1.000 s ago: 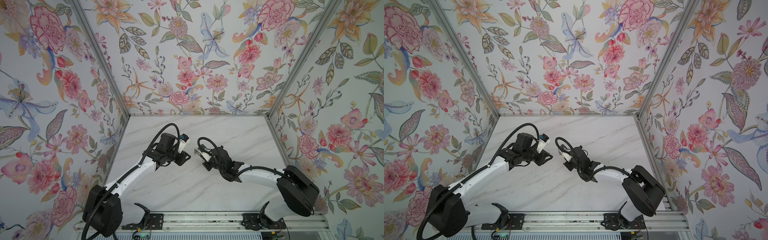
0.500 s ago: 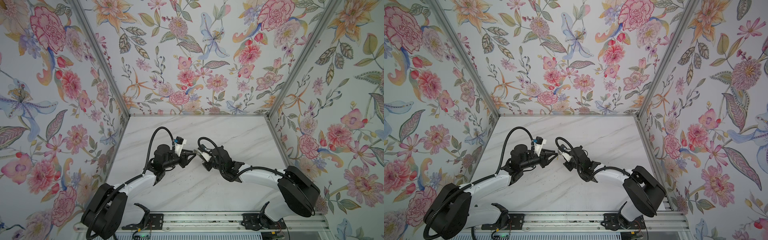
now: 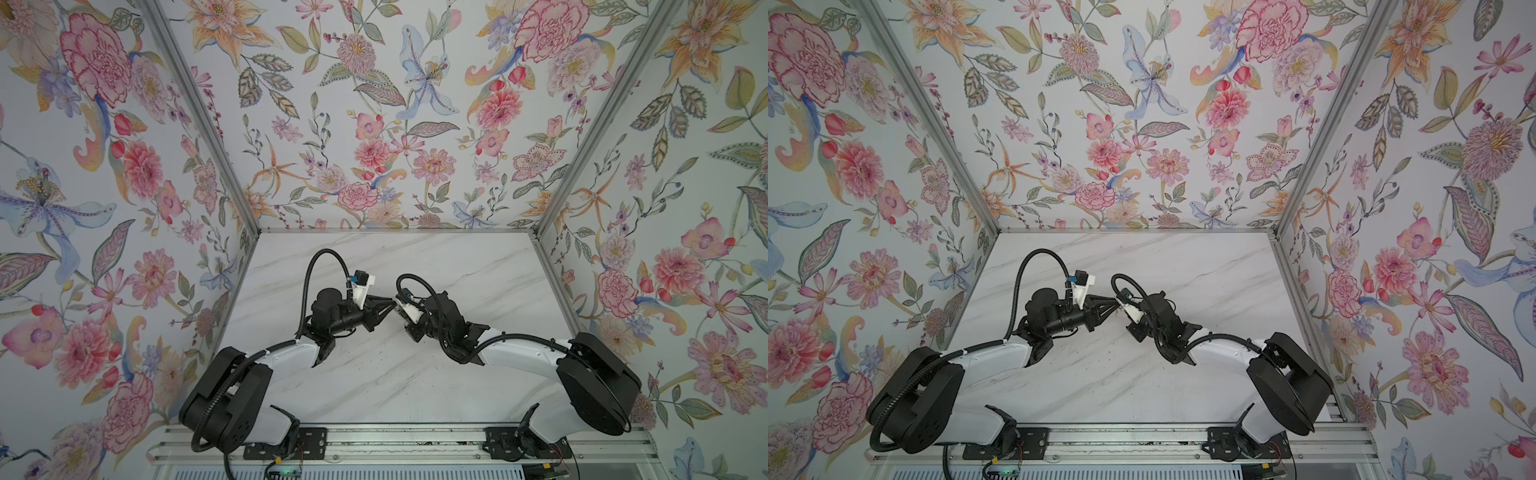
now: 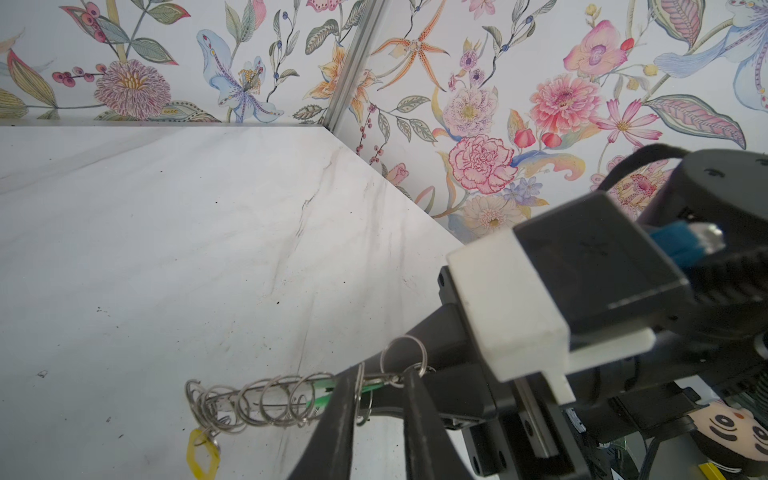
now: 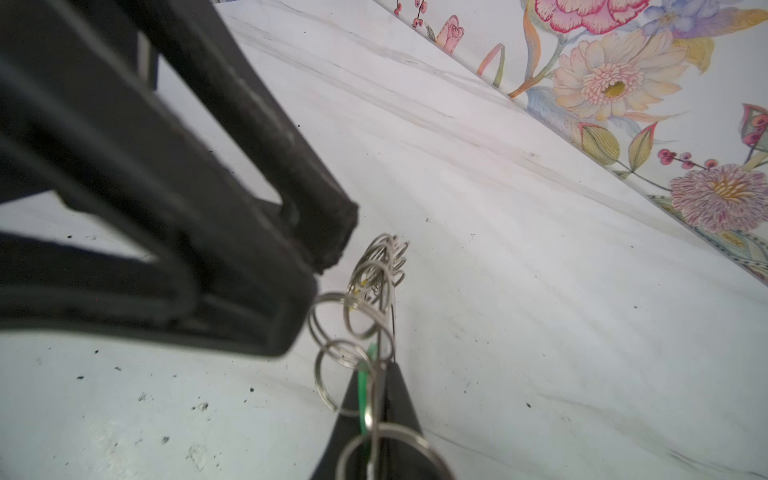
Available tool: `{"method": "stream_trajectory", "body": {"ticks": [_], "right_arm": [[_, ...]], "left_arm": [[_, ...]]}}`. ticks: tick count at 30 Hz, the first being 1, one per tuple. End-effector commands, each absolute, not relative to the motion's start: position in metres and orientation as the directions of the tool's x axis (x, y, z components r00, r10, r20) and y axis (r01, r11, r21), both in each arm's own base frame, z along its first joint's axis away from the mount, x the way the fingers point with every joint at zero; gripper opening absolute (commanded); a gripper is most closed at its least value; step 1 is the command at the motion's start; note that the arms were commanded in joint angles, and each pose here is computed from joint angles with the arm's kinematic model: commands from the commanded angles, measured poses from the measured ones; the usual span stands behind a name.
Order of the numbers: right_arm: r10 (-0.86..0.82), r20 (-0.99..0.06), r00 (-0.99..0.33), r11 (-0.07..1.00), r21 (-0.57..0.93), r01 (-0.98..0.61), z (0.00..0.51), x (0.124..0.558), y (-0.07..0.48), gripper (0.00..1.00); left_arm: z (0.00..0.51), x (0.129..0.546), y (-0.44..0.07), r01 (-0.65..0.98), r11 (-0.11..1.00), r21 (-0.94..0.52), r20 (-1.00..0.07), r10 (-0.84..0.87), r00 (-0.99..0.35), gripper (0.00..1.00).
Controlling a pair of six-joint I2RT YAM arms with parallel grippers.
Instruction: Remove the keys from the keyring
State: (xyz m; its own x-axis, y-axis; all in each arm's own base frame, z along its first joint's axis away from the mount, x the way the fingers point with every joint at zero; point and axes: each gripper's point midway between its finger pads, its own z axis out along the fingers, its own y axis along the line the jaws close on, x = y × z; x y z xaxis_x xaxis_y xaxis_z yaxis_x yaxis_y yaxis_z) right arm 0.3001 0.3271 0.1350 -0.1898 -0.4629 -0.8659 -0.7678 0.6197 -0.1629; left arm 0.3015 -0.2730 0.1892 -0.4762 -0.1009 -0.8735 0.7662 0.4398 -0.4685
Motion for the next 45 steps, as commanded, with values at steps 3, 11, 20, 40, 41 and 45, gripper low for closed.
{"method": "stream_trajectory", "body": {"ticks": [3,11,20,40,41,45], "right_arm": [[-0.402,-0.902,-0.155,0.626,-0.148,-0.766,0.158,0.304,0.334,0.00],[-0.398,-0.905,-0.154,0.632,-0.149,-0.761,0.160,0.304,0.333,0.00],[-0.395,-0.906,-0.151,0.629,-0.147,-0.764,0.161,0.304,0.333,0.00],[-0.427,-0.889,-0.166,0.637,-0.165,-0.753,0.151,0.306,0.328,0.00],[-0.437,-0.884,-0.169,0.638,-0.171,-0.751,0.149,0.306,0.327,0.00],[-0.454,-0.873,-0.179,0.646,-0.184,-0.741,0.142,0.306,0.321,0.00]], "left_arm": [[0.188,0.298,-0.278,0.776,0.385,-0.501,-0.860,-0.121,-0.495,0.21],[0.186,0.300,-0.277,0.771,0.392,-0.501,-0.859,-0.119,-0.497,0.19],[0.173,0.301,-0.279,0.761,0.392,-0.517,-0.847,-0.101,-0.523,0.21],[0.170,0.301,-0.274,0.778,0.454,-0.434,-0.865,0.032,-0.501,0.00],[0.167,0.300,-0.273,0.781,0.462,-0.421,-0.858,0.075,-0.507,0.00],[0.143,0.292,-0.261,0.774,0.518,-0.364,-0.786,0.275,-0.553,0.00]]}}
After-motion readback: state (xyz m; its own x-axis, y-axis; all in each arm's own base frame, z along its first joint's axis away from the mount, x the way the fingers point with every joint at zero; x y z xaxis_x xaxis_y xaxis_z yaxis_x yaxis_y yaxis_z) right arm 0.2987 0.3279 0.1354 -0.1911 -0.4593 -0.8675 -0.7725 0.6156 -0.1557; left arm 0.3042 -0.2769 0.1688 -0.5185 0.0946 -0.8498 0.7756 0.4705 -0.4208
